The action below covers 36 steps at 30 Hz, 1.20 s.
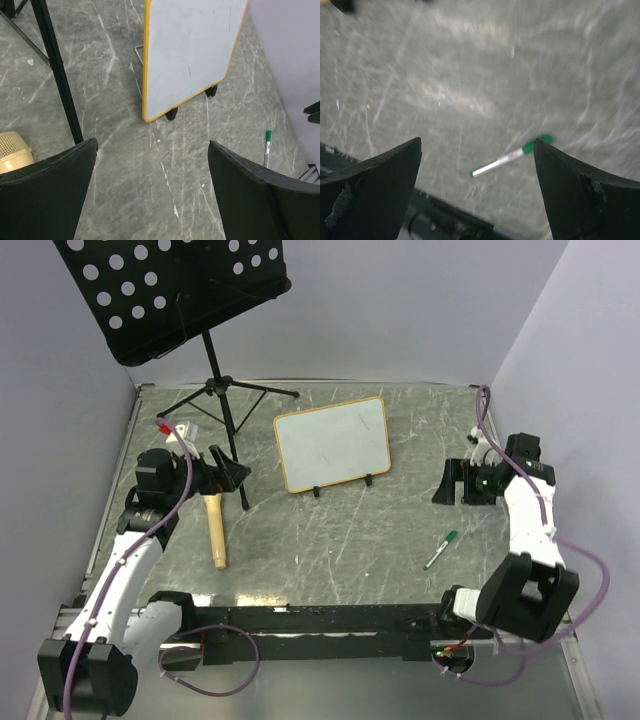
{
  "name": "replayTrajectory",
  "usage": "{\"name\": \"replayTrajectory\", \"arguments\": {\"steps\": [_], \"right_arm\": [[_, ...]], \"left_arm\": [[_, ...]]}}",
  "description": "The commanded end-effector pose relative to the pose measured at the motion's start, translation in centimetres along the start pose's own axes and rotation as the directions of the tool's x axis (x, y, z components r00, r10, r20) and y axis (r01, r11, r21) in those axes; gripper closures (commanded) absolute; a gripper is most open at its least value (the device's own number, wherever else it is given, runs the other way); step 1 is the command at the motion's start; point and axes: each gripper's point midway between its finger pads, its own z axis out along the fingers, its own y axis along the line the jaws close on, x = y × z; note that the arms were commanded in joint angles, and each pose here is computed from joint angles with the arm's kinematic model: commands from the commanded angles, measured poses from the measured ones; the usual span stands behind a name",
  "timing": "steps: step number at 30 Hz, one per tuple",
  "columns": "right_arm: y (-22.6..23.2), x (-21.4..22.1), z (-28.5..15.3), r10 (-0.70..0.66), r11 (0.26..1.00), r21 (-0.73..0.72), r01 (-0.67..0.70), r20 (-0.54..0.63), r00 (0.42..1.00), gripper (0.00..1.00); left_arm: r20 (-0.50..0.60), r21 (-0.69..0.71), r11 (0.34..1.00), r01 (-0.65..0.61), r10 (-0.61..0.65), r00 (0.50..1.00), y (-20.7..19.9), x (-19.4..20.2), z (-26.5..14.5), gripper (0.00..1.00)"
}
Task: Write a sentence on the whiteboard
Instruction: Pick up the whiteboard marker from the center of the board.
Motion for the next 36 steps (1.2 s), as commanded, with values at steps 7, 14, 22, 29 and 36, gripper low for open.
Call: {"name": "replayTrajectory", "arguments": {"steps": [7, 14, 22, 29, 36], "right_arm": [[-2.8, 7.5, 0.9, -0.149, 0.989, -0.062, 0.136, -0.356, 0.922, 0.07], [-0.5, 7.3, 1.2, -0.775, 0.601, -0.374, 0.706, -0.058, 0.629, 0.0], [-0.6, 9.3, 6.1, -0.989, 0.114, -0.5, 0.859, 0.027, 0.146, 0.0], [0.1, 11.9, 6.8, -0.996, -0.082, -0.534, 0.842, 0.078, -0.048, 0.04], [-1.3, 14.7, 7.0, -0.988, -0.153, -0.562, 0.813, 0.057, -0.147, 0.14]], "left_arm": [[0.023, -0.033, 0.996, -0.081, 0.082, 0.996, -0.7, -1.5, 0.1, 0.03], [0.006, -0.035, 0.996, -0.078, 0.078, 0.997, -0.5, -1.2, 0.4, 0.03], [-0.009, -0.046, 0.996, -0.073, 0.073, 0.997, -0.1, -0.8, 0.8, 0.03], [0.009, -0.036, 0.997, -0.075, 0.075, 0.997, -0.2, -0.8, 0.6, 0.04], [0.011, -0.022, 0.997, -0.075, 0.075, 0.997, -0.5, -0.8, 0.6, 0.03]]}}
